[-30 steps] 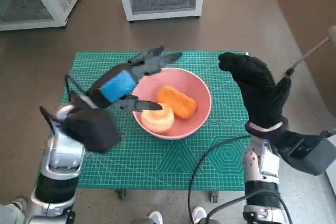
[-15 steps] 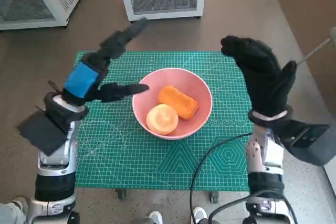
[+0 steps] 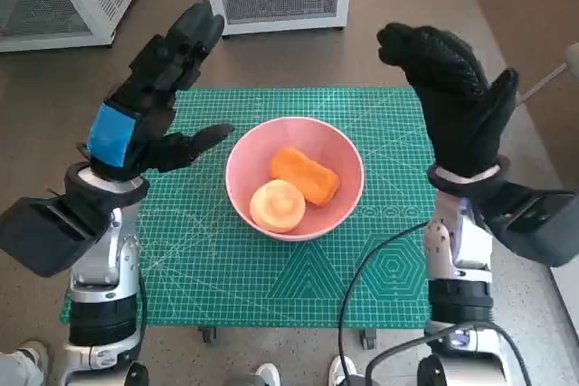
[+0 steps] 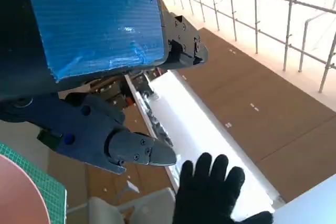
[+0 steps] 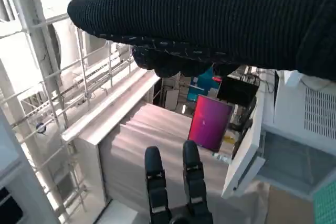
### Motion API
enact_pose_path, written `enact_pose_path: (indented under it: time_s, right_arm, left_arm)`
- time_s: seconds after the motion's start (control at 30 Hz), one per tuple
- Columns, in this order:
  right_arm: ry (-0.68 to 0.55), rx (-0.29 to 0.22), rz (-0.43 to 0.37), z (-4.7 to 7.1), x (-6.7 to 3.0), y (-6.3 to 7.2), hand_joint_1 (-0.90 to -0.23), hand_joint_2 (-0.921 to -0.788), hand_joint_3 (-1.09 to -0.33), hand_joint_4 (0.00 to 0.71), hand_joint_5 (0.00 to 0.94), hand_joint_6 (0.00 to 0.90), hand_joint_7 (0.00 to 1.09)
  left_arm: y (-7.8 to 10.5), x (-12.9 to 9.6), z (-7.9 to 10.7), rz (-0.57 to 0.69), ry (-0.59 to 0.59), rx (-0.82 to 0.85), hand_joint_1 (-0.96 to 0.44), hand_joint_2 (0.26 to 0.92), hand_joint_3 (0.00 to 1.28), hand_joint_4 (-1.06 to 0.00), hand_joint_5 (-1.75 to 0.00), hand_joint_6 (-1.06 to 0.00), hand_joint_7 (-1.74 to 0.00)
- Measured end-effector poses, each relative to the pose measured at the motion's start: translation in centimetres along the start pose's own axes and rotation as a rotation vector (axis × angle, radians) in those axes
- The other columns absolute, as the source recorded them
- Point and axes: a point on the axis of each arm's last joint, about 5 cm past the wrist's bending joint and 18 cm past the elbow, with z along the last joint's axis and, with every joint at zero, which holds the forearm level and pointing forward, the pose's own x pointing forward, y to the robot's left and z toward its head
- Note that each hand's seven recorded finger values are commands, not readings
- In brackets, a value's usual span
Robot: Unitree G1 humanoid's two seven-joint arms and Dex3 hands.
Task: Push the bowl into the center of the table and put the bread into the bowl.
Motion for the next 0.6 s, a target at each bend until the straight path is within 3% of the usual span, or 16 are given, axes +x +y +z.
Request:
enact_pose_path:
  time_s: [0.6]
  right_arm:
    - [0.016,-0.016,-0.008,-0.10,0.43,-0.17,-0.626,-0.921,-0.646,0.253,0.005,0.339,0.02]
  left_arm:
    - [-0.27,0.25,-0.50,0.048,-0.022,-0.052,-0.64,0.921,0.29,-0.35,-0.05,-0.36,-0.07]
